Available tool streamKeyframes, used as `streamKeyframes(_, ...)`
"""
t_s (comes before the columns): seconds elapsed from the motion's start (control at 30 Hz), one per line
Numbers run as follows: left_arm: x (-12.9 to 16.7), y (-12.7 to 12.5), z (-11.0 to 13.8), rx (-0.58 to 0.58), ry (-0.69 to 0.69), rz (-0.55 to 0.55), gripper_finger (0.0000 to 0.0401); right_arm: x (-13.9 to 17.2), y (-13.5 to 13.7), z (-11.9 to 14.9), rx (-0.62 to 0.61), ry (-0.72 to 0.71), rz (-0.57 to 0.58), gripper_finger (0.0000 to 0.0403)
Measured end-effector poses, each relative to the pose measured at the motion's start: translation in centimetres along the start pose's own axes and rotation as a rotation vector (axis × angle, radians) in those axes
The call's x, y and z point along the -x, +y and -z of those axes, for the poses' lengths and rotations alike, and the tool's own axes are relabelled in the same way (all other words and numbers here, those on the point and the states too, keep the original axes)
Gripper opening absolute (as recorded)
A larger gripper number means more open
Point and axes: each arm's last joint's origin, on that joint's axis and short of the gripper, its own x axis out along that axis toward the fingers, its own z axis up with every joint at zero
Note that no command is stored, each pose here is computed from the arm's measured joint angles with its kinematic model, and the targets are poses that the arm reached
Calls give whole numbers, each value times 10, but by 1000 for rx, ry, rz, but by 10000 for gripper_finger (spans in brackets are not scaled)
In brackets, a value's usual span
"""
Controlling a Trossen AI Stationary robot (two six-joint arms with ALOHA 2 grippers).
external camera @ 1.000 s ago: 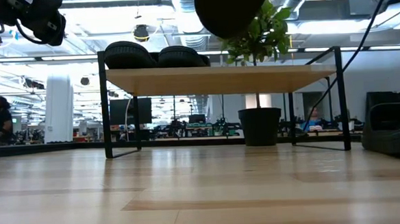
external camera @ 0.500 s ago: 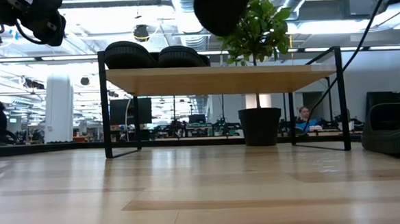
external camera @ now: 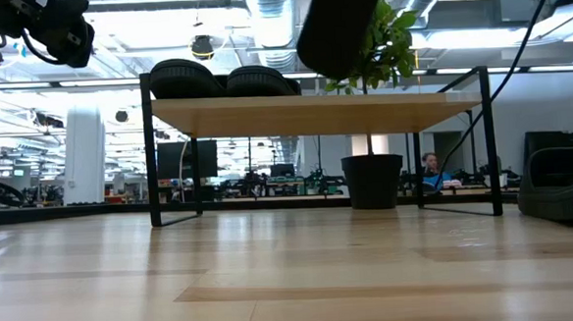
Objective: Pick and place slides into the shelf
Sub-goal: Put the black slide on the shelf
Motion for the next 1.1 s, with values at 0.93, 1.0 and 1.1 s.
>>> streamKeyframes(0.93, 0, 0, 0, 2, 0, 0, 160, -69, -2, 18, -6, 260, 34, 0)
streamKeyframes(1.0, 0, 0, 0, 1, 0, 0, 160, -69, -2, 18, -6, 260, 37, 0)
streamKeyframes(1.1, 0, 0, 0, 1, 0, 0, 160, -69, -2, 18, -5, 260, 40, 0)
